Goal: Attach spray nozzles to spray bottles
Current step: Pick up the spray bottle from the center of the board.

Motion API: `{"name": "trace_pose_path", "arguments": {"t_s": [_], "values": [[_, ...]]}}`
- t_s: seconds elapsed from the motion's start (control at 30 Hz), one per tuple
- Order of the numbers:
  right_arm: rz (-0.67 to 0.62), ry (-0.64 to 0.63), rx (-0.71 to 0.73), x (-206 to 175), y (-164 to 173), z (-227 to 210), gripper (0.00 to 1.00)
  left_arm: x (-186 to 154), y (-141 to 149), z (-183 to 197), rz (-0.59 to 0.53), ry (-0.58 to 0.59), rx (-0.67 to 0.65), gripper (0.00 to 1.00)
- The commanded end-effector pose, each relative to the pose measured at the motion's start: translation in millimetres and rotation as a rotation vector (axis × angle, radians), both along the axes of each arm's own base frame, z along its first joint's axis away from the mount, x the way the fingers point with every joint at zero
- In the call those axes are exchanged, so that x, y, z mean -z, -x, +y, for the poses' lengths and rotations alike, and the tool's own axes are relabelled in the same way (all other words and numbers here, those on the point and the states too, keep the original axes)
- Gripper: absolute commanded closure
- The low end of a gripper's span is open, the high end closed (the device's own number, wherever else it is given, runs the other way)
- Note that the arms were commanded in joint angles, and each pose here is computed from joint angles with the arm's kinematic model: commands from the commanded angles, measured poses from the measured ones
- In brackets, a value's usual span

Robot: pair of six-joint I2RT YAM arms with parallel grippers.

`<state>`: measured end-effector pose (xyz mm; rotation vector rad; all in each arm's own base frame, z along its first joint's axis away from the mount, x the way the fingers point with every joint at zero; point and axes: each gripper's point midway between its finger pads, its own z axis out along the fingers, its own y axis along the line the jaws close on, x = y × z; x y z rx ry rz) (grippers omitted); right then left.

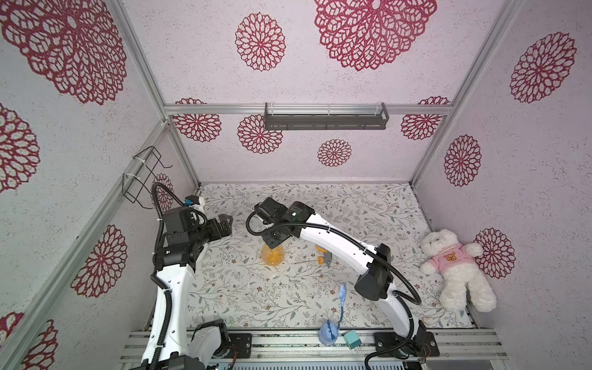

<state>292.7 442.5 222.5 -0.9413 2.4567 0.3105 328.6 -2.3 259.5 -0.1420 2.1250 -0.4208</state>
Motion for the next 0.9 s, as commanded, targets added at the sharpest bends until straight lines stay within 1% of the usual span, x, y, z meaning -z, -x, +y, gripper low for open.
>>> {"name": "trace_pose_path", "arguments": {"t_s": [0.0, 0.1, 0.17, 0.2, 0.23, 0.27, 0.3, 0.4, 0.47, 0.57, 0.67, 0.8, 0.87], "values": [[-0.083, -0.119, 0.033, -86, -8, -51, 1.00, -41, -4, -45, -0.218, -0.048, 0.276, 0.03], [-0.085, -0.171, 0.045, -108, -16, -74, 1.00, -46, -3, -79, -0.294, -0.098, 0.455, 0.03], [-0.088, -0.193, 0.046, -121, -18, -89, 1.00, -43, -1, -99, -0.336, -0.132, 0.574, 0.03], [-0.085, -0.200, 0.043, -125, -17, -95, 1.00, -43, -3, -103, -0.352, -0.136, 0.594, 0.03], [-0.084, -0.206, 0.041, -130, -17, -101, 1.00, -44, -7, -106, -0.368, -0.119, 0.600, 0.03], [-0.085, -0.204, 0.039, -133, -16, -109, 1.00, -45, -8, -112, -0.393, -0.085, 0.634, 0.03], [-0.082, -0.203, 0.034, -135, -15, -114, 1.00, -45, -9, -120, -0.415, -0.076, 0.664, 0.03], [-0.080, -0.203, 0.024, -140, -13, -128, 1.00, -41, -3, -151, -0.519, -0.127, 0.755, 0.03], [-0.080, -0.223, 0.008, -145, -11, -132, 1.00, -32, 4, -173, -0.565, -0.179, 0.820, 0.03], [-0.074, -0.254, -0.020, -149, -8, -130, 1.00, -18, 7, -195, -0.602, -0.213, 0.889, 0.03], [-0.049, -0.266, -0.059, -147, -2, -125, 1.00, -6, 11, -211, -0.625, -0.205, 0.962, 0.03], [-0.035, -0.280, -0.105, -147, 3, -120, 1.00, 11, 16, -221, -0.652, -0.231, 1.033, 0.03], [-0.038, -0.303, -0.134, -152, 7, -116, 1.00, 17, 15, -224, -0.667, -0.221, 1.052, 0.03]]}}
